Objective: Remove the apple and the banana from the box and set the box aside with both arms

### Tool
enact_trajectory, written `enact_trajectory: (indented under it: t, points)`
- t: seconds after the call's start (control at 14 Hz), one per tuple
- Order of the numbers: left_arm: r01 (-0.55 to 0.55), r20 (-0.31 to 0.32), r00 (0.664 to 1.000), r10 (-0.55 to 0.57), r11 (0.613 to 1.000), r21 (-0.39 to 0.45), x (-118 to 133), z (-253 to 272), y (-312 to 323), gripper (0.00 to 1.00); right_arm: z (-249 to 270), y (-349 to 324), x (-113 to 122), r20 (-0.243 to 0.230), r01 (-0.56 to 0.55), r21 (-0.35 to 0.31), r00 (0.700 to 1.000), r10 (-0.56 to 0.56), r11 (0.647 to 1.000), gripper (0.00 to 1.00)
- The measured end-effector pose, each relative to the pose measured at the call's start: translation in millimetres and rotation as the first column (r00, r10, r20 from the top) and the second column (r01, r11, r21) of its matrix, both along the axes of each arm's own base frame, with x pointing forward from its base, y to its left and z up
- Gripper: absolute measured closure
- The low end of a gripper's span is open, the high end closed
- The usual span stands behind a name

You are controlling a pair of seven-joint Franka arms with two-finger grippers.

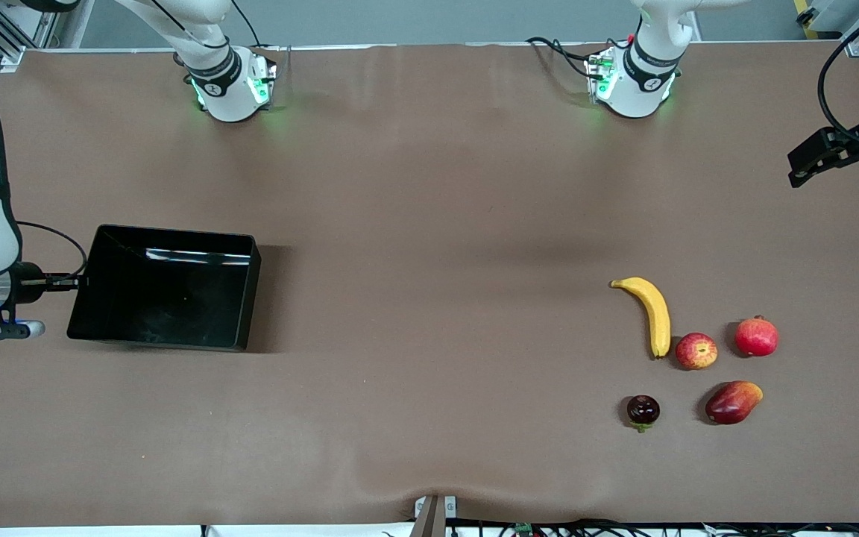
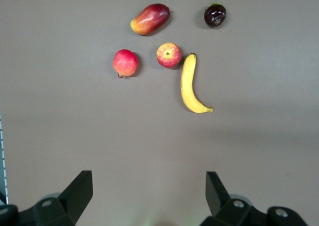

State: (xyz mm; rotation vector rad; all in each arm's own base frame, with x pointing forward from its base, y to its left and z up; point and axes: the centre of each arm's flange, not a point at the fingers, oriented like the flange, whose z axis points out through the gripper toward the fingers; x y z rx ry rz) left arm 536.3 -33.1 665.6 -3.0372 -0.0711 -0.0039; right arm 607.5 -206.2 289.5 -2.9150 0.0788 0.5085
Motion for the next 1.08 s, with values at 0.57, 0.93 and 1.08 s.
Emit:
enact_trajectory:
  t: [0.57, 0.93, 1.08]
  points:
    - [-0.020, -0.025, 0.999, 0.020, 1.000, -0.010, -11, -6, 11, 0.00, -22, -5, 0, -0.002, -0.017, 0.011, 1.000, 0.017, 1.000, 0.94]
    - [-0.016, -0.025, 1.000, 0.015, 1.000, -0.010, -10, -9, 9, 0.00, -19, -7, 7, 0.047, -0.023, -0.004, 0.999, 0.023, 1.000, 0.75]
    - [-0.014, -0.018, 1.000, 0.014, 1.000, -0.011, -9, -10, 9, 0.00, -17, -8, 12, 0.082, -0.024, -0.017, 0.996, 0.025, 1.000, 0.56]
